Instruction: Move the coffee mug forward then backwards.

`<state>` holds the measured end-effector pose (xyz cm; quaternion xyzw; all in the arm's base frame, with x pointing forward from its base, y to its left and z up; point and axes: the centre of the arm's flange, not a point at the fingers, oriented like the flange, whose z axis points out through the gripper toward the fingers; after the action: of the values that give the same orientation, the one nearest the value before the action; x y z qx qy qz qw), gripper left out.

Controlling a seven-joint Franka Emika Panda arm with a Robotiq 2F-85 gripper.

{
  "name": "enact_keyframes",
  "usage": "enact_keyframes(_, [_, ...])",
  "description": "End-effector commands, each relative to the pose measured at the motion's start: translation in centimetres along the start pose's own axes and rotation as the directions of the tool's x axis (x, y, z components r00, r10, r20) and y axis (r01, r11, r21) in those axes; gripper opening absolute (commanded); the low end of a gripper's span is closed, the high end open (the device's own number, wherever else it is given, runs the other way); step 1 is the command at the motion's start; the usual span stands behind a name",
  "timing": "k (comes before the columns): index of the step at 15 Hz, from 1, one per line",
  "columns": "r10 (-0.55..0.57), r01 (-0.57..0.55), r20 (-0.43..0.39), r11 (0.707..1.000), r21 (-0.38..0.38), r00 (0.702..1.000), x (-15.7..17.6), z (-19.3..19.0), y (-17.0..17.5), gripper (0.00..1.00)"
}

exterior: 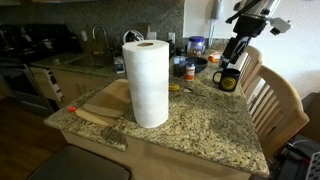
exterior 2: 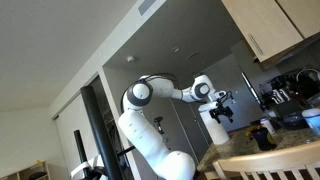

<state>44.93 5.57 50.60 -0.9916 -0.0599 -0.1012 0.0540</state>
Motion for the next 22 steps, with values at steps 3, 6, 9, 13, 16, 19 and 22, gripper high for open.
enact_keyframes(3, [0.0,0.0,0.0,1.0,0.0,1.0,0.0,0.0,0.0,1.0])
enact_keyframes(6, [0.0,0.0,0.0,1.0,0.0,1.0,0.0,0.0,0.0,1.0])
enact_keyframes(9, [0.0,0.0,0.0,1.0,0.0,1.0,0.0,0.0,0.0,1.0])
enact_keyframes(13, [0.0,0.0,0.0,1.0,0.0,1.0,0.0,0.0,0.0,1.0])
enact_keyframes(16, [0.0,0.0,0.0,1.0,0.0,1.0,0.0,0.0,0.0,1.0])
enact_keyframes(19, [0.185,-0.192,-0.086,0.978,-0.084,0.979,1.3,0.5,0.9,1.0])
enact_keyframes(22, [0.328,-0.348,-0.163,0.931,-0.112,0.931,1.9,0.7,1.7,1.0])
